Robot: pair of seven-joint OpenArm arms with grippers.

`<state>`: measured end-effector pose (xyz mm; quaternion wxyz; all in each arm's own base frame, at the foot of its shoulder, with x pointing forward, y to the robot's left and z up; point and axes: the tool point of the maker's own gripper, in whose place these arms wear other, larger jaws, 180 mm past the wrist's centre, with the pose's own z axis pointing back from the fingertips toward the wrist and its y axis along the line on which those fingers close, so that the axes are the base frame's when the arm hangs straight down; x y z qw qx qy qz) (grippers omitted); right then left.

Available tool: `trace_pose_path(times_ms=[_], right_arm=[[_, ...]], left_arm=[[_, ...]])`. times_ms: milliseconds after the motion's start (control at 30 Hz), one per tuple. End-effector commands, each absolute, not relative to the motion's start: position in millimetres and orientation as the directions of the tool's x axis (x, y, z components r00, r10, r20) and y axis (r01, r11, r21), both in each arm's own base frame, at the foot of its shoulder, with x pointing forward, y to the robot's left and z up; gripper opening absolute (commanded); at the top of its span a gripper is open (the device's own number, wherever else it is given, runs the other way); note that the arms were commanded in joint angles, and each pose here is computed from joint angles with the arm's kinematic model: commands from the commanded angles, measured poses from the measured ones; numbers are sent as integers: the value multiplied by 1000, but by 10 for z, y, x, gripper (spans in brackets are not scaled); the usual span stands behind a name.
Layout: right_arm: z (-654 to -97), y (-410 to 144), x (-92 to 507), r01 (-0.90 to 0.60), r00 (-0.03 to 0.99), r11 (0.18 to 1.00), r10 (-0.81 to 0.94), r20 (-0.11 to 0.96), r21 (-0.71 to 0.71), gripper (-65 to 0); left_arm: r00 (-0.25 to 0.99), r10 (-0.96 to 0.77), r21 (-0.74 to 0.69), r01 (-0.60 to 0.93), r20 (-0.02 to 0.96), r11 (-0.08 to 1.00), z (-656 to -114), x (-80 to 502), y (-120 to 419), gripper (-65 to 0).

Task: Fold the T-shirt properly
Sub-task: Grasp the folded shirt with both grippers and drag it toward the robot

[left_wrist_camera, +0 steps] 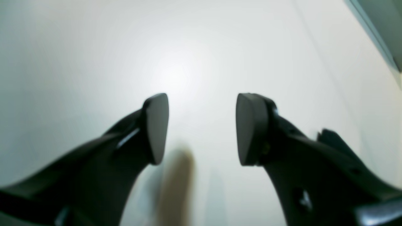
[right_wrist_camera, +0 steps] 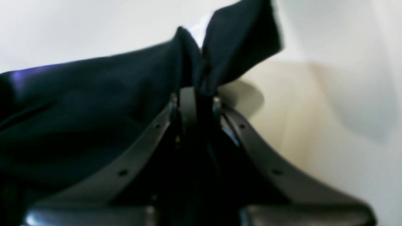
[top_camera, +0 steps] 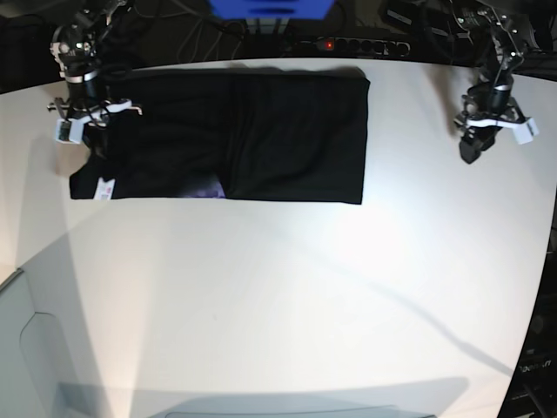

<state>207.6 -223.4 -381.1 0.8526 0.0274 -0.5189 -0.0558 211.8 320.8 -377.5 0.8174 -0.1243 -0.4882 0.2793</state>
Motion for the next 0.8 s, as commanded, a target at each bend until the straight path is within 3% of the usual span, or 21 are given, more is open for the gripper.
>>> trace_pose_path(times_ms=[0, 367, 767], right_arm=[[-3670, -2185, 2120, 49, 411, 993, -115, 904, 104, -650], [-3394, -1125, 2132, -244, 390, 956, -57, 919, 163, -650], [-3219, -279, 2183, -441, 359, 862, -88, 929, 251, -650]], left_arm=[[348, 563, -484, -292, 750, 825, -3660, 2221, 3169, -319], [529, 457, -470, -120, 715, 874, -3980, 2446, 2270, -321], [622, 403, -449, -93, 671, 889, -4364, 2507, 1797, -321]])
